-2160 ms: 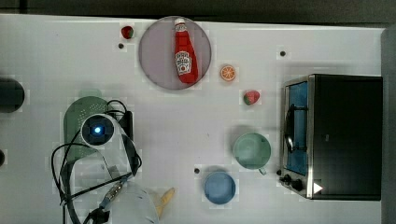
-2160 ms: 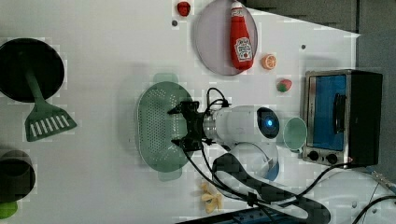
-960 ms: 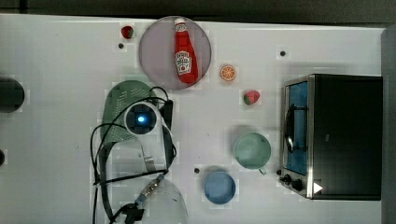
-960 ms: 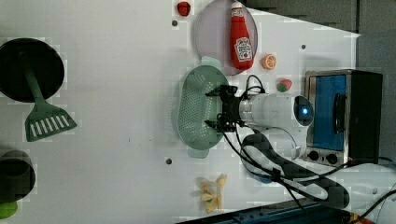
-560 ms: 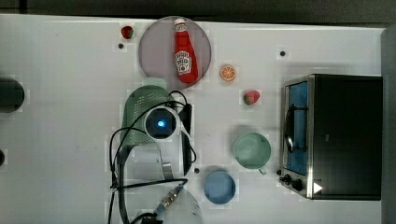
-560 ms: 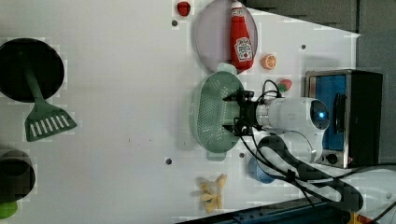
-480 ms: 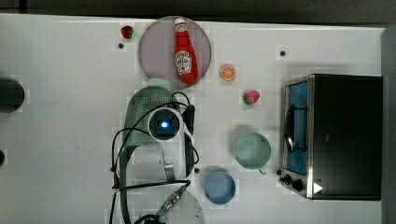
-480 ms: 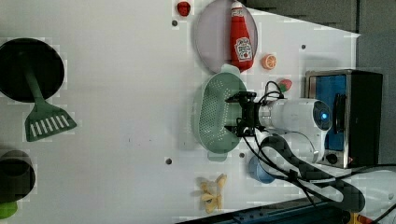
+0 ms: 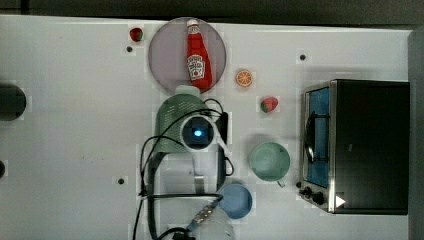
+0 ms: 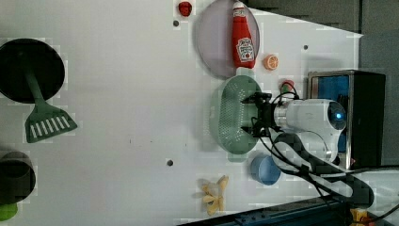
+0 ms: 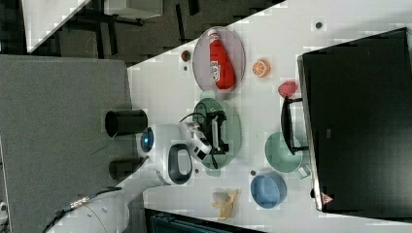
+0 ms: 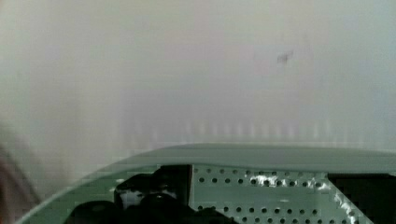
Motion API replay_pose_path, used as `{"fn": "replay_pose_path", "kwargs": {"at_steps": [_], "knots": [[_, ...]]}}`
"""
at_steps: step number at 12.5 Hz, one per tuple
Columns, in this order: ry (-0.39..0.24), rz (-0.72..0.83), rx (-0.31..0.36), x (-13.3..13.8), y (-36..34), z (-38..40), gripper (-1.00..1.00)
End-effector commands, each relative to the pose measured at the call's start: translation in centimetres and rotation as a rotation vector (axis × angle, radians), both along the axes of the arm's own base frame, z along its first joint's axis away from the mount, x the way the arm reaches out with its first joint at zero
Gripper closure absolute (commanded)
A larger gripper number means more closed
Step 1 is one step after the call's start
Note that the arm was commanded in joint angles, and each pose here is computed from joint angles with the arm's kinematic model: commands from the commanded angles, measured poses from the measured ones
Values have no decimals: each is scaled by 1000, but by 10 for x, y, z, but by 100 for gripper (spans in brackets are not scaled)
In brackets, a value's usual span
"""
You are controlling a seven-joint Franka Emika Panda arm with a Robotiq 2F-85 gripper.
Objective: Drag strainer left to right.
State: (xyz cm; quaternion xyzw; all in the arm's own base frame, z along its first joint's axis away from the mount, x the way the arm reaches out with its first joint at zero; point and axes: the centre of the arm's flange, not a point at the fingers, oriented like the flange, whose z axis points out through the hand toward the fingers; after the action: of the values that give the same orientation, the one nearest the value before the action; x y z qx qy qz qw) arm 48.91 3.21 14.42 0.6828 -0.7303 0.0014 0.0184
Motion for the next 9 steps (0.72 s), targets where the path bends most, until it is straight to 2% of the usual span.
{"fn": "replay_pose_path", "kwargs": {"at_steps": [1,6,9], "knots": [[12,65,-23,-6,-56,-3,-100],[10,61,-63,-9,-112,3,-100],[-2,74,-69,-5,-119,9,-100]]}}
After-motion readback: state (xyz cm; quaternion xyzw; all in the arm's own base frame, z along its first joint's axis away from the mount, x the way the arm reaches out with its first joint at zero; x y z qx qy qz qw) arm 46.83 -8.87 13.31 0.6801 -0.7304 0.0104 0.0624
